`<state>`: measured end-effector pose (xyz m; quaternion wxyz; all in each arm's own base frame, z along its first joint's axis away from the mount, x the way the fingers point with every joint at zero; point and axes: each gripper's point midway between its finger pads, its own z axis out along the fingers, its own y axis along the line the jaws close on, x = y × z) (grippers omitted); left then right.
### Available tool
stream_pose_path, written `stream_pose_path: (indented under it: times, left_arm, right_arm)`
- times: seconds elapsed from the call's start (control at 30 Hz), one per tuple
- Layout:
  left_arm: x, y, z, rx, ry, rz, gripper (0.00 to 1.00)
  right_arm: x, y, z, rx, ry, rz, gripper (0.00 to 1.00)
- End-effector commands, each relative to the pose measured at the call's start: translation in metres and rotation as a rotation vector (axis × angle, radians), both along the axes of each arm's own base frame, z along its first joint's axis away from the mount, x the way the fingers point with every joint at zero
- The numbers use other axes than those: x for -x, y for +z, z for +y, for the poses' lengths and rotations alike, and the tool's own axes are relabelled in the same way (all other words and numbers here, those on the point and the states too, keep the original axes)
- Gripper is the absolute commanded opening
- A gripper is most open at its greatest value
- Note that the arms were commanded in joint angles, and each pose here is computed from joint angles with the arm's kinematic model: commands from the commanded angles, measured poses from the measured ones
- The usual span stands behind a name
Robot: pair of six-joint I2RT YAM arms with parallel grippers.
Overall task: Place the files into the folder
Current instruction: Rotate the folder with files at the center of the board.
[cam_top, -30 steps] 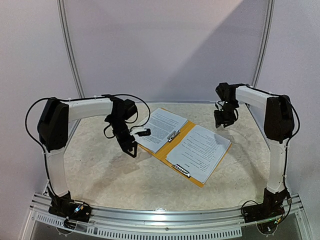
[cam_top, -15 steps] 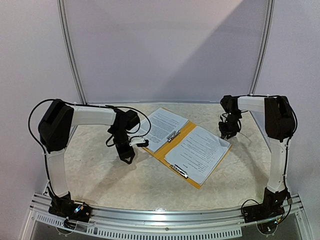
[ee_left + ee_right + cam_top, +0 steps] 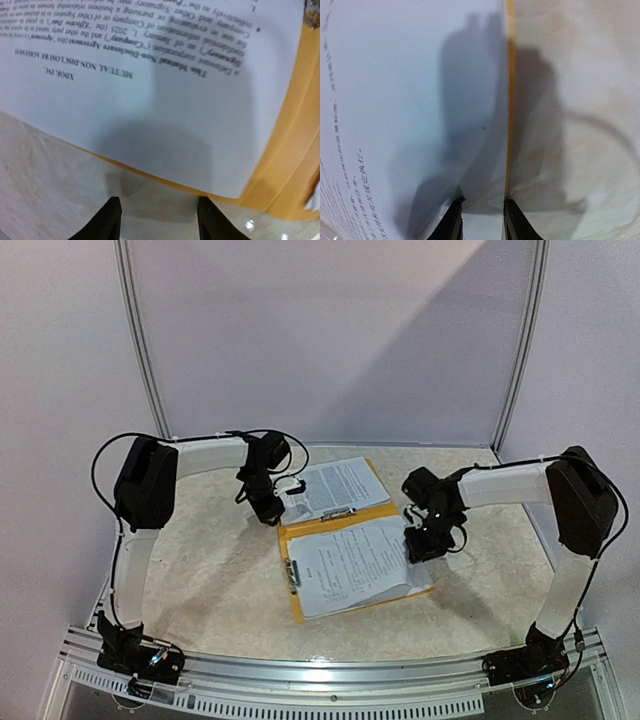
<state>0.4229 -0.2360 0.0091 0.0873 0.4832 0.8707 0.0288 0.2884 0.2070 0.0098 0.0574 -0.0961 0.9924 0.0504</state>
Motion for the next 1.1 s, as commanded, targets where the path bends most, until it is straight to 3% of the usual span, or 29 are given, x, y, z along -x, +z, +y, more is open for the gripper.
stream_pose_path:
  times: [0.0,0.1,0.23,0.37,0.5,0.63,0.73,0.93,1.07]
  left_arm:
    - [-0.024,-0.025,0.002,-0.046,-0.032,-0.023,0.54]
    - [-0.038,-0.021,-0.012,-0.012,-0.068,-0.041,0.54]
    - [-0.061,-0.003,-0.019,-0.007,-0.105,-0.101,0.54]
    - [-0.087,0.033,-0.021,0.035,-0.111,-0.201,0.56]
    - [-0.088,0.077,-0.024,0.137,-0.069,-0.232,0.62]
    - [-0.060,0.104,-0.011,0.193,-0.039,-0.169,0.65]
    - [-0.027,0.103,0.011,0.207,-0.024,-0.094,0.67]
    - [0.045,0.078,0.066,0.123,-0.010,0.040,0.69]
    - [0.110,0.053,0.099,0.047,-0.063,0.174,0.66]
  right_arm:
    - [0.107,-0.039,0.074,-0.137,0.019,0.247,0.29]
    - [0.127,-0.033,0.109,-0.177,0.021,0.244,0.30]
    - [0.134,-0.023,0.102,-0.080,-0.023,0.208,0.30]
    - [0.146,0.020,0.145,-0.241,0.021,0.177,0.32]
    - [0.136,0.055,0.133,-0.141,0.126,0.088,0.38]
    - [0.098,0.086,0.104,-0.040,0.222,-0.017,0.49]
    - [0.047,0.104,0.097,0.013,0.287,-0.139,0.58]
    - [-0.048,0.103,0.131,0.027,0.400,-0.268,0.62]
    - [-0.091,0.086,0.167,-0.005,0.479,-0.308,0.62]
